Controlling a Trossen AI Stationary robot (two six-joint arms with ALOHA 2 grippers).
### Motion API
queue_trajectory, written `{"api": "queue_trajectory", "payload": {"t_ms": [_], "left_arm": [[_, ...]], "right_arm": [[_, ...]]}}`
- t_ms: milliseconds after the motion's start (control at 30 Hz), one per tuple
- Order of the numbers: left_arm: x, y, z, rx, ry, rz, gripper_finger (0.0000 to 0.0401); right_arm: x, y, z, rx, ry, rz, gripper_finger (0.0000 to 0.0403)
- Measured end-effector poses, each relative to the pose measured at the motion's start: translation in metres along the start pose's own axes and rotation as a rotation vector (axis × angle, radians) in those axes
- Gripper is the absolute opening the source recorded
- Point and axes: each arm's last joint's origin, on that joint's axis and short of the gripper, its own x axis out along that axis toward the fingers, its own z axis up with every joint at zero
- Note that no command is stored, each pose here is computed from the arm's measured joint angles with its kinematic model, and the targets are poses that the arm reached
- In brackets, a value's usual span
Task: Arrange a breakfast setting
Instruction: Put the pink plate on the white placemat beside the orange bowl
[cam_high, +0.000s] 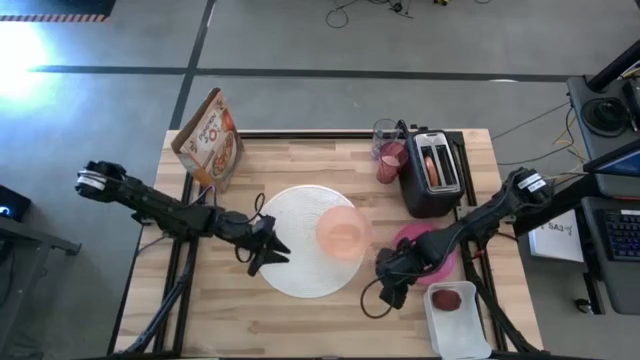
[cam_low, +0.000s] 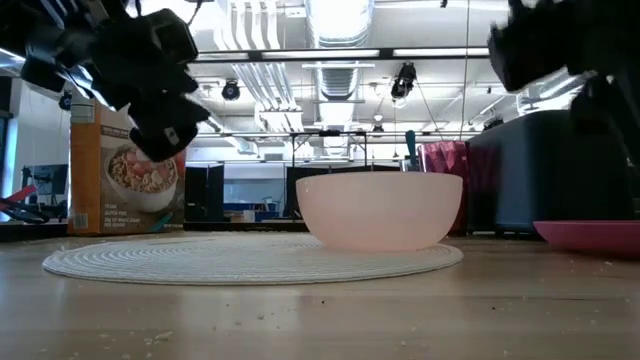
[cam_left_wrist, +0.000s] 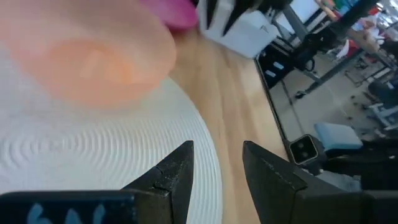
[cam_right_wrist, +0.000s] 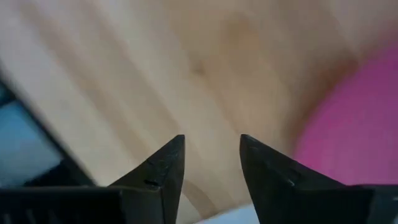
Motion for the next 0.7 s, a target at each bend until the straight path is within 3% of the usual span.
{"api": "queue_trajectory", "payload": {"t_ms": [133, 300, 467, 700], "left_arm": [[-0.001, -0.009, 0.008, 0.107, -0.104, -0.063, 0.0123], [-0.001, -0.013, 0.012, 0.057, -0.118, -0.145, 0.0123], [-0.002, -0.014, 0.012, 0.031, -0.108, -0.172, 0.0123], [-0.001, -0.026, 0.022, 0.204, -0.167, -0.226, 0.0123]], "right_arm": [[0.001, -0.004, -0.002, 0.169, 0.021, -0.052, 0.0149], [0.001, -0.008, -0.002, 0.261, 0.017, -0.085, 0.014], [0.001, -0.016, -0.001, 0.329, 0.015, -0.155, 0.0138], [0.012, -0.024, 0.004, 0.344, 0.015, -0.205, 0.0141]]}}
